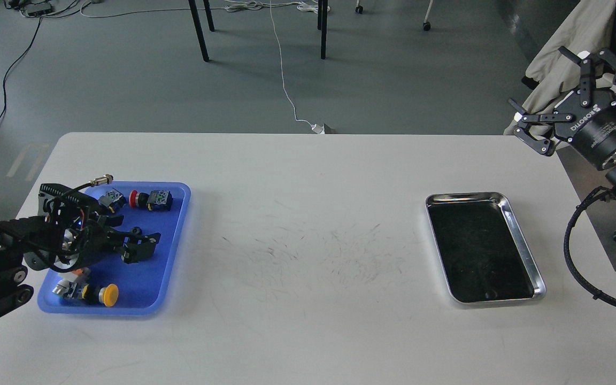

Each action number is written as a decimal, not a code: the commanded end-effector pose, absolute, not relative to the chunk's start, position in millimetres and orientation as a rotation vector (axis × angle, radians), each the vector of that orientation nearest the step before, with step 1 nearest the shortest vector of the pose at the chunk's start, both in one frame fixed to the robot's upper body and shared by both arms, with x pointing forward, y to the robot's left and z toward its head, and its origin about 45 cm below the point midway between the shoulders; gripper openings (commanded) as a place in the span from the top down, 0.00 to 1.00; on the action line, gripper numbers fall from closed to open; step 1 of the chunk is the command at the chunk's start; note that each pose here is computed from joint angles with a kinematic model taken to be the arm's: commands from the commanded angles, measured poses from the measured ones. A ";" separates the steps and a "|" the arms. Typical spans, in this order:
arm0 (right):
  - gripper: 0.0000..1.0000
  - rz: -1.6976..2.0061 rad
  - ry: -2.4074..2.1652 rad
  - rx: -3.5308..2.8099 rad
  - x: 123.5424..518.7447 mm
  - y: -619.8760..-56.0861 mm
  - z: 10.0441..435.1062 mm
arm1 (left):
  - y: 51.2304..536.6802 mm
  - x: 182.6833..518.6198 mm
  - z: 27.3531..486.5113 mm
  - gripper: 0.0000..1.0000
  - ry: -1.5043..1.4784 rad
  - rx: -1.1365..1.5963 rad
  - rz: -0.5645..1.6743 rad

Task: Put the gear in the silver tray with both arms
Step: 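Lower the left gripper and grasp a small black gear in the blue tray, then carry the black gear with the left gripper to the table's middle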

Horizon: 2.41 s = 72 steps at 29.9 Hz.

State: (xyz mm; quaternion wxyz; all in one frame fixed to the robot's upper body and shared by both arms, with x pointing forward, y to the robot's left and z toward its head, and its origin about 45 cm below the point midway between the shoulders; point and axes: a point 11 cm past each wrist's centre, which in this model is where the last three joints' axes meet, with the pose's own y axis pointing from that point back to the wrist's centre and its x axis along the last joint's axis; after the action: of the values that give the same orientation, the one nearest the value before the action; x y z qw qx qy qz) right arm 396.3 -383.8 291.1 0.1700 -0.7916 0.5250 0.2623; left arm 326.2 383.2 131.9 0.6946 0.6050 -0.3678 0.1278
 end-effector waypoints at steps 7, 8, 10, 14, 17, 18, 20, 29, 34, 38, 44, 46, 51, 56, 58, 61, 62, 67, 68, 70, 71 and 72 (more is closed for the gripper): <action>0.01 0.740 1.506 -2.238 397.0 -388.6 291.4 | 393.1 332.2 122.3 0.14 -0.810 1.383 0.310; 0.01 0.739 1.506 -2.237 397.1 -388.8 291.9 | 393.4 332.6 121.2 0.16 -0.809 1.385 0.311; 0.01 0.737 1.506 -2.236 397.5 -388.7 292.4 | 396.8 334.1 120.1 0.19 -0.810 1.392 0.321; 0.01 0.739 1.507 -2.236 397.2 -388.9 291.8 | 397.6 335.3 116.7 0.26 -0.805 1.399 0.324; 0.01 0.739 1.507 -2.236 397.2 -388.9 291.8 | 397.1 336.0 115.2 0.32 -0.803 1.400 0.326; 0.01 0.739 1.507 -2.236 397.2 -388.9 291.8 | 395.8 335.5 114.0 0.36 -0.801 1.398 0.323; 0.01 0.737 1.506 -2.236 397.5 -388.7 292.4 | 395.1 335.2 113.4 0.42 -0.800 1.396 0.321; 0.01 0.737 1.503 -2.238 397.4 -388.1 292.7 | 396.1 333.3 112.5 0.64 -0.793 1.398 0.314; 0.01 0.737 1.503 -2.238 397.4 -388.1 292.7 | 395.3 331.8 112.2 0.80 -0.792 1.394 0.311; 0.01 0.737 1.503 -2.238 397.4 -388.1 292.7 | 397.8 330.2 113.6 0.89 -0.792 1.396 0.311; 0.01 0.734 1.500 -2.235 397.7 -388.3 293.8 | 402.8 331.2 131.8 0.91 -0.821 1.391 0.318; 0.01 0.730 1.501 -2.233 397.8 -389.2 295.0 | 402.7 332.1 143.6 0.91 -0.841 1.379 0.325; 0.01 0.728 1.499 -2.234 397.9 -388.9 295.7 | 372.3 353.3 206.8 0.91 -0.986 1.296 0.335; 0.01 0.714 1.513 -2.230 397.7 -394.2 299.1 | 313.9 363.4 239.7 0.91 -1.082 1.210 0.291; 0.01 0.708 1.524 -2.223 398.0 -398.3 299.3 | 276.2 366.6 232.9 0.91 -1.100 1.148 0.271; 0.01 0.709 1.555 -2.203 398.5 -407.6 295.6 | 214.6 364.9 217.1 0.91 -1.106 1.053 0.237; 0.01 0.710 1.570 -2.195 398.7 -411.4 293.8 | 196.9 362.3 212.1 0.91 -1.105 1.032 0.224; 0.01 0.730 1.647 -2.139 399.1 -430.3 280.5 | 102.0 342.0 192.9 0.91 -1.094 0.897 0.154; 0.01 0.733 1.662 -2.128 399.0 -434.1 278.2 | 90.2 340.4 188.9 0.91 -1.087 0.883 0.149; 0.01 0.733 1.684 -2.113 398.9 -440.1 276.0 | 66.8 338.1 182.7 0.91 -1.085 0.859 0.135; 0.01 0.734 1.691 -2.108 398.8 -442.0 275.1 | 53.0 335.3 178.6 0.91 -1.080 0.843 0.125; 0.01 0.733 1.696 -2.105 399.0 -443.3 275.1 | 39.3 330.7 175.1 0.91 -1.074 0.819 0.111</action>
State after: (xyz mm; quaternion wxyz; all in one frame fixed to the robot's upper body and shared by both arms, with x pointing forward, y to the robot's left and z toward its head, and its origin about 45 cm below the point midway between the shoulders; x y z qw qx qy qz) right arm 398.8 -437.4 277.4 0.1708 -0.7466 0.5891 0.2577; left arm 340.4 77.8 184.8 0.7647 0.4015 -0.4997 0.0656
